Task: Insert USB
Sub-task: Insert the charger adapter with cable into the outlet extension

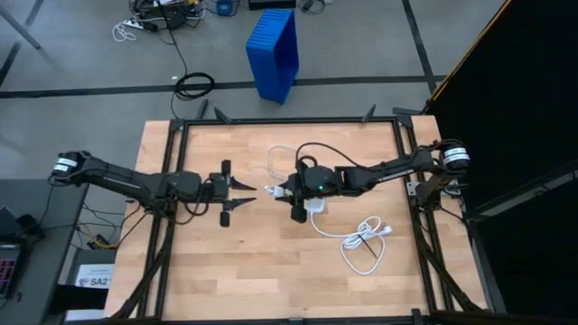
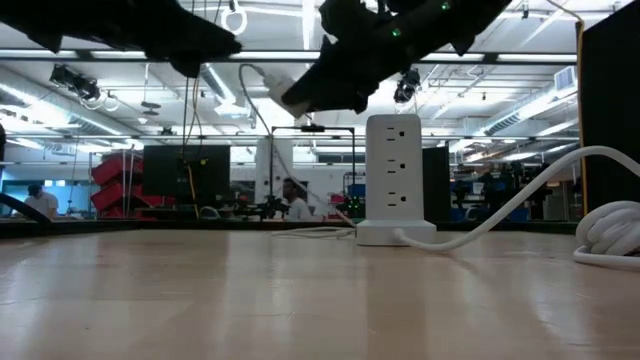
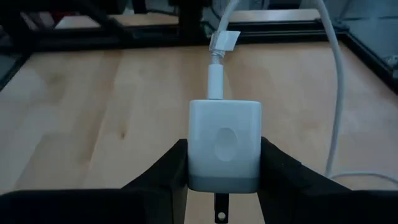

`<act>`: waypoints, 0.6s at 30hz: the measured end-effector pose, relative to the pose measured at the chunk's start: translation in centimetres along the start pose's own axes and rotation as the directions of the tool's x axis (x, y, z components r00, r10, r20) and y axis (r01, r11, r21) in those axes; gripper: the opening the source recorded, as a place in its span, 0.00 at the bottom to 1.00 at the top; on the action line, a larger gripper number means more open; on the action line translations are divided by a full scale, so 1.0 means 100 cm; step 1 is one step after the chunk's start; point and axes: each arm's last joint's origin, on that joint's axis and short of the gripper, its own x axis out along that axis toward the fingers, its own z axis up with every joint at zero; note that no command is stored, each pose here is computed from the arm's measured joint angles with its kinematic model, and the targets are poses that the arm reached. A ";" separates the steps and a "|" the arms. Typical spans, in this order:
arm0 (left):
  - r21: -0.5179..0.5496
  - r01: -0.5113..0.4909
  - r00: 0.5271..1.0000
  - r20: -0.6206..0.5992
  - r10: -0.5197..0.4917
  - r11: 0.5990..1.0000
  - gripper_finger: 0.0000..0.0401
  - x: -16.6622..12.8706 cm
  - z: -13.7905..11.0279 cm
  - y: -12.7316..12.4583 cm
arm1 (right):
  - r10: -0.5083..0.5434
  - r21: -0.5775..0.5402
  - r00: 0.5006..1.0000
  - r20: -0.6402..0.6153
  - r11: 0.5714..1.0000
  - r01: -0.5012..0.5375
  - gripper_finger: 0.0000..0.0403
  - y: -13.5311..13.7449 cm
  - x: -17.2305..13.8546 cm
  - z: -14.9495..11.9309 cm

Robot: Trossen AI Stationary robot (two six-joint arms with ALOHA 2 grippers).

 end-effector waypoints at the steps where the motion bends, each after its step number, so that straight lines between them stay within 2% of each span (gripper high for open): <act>1: 0.011 0.001 1.000 -0.004 -0.001 1.000 0.34 0.003 0.002 -0.001 | -0.003 -0.006 1.000 -0.004 1.000 0.003 0.28 0.001 0.001 -0.001; 4: 0.012 0.008 1.000 0.009 -0.009 1.000 0.42 0.009 0.010 -0.003 | -0.005 -0.009 1.000 -0.016 1.000 0.005 0.28 0.002 0.001 -0.002; 11: 0.045 0.029 0.999 -0.030 -0.027 0.999 0.61 0.017 0.006 -0.010 | -0.004 -0.007 1.000 -0.022 1.000 0.004 0.28 0.003 0.001 -0.003; 14: 0.056 0.020 0.997 -0.075 -0.015 0.998 0.66 0.025 -0.003 -0.013 | -0.001 -0.009 1.000 -0.012 1.000 0.001 0.28 0.005 0.001 -0.002; 18: 0.070 -0.040 0.997 -0.061 0.044 0.997 0.69 0.032 -0.005 -0.013 | 0.000 -0.013 1.000 -0.009 1.000 0.000 0.28 0.006 0.001 -0.002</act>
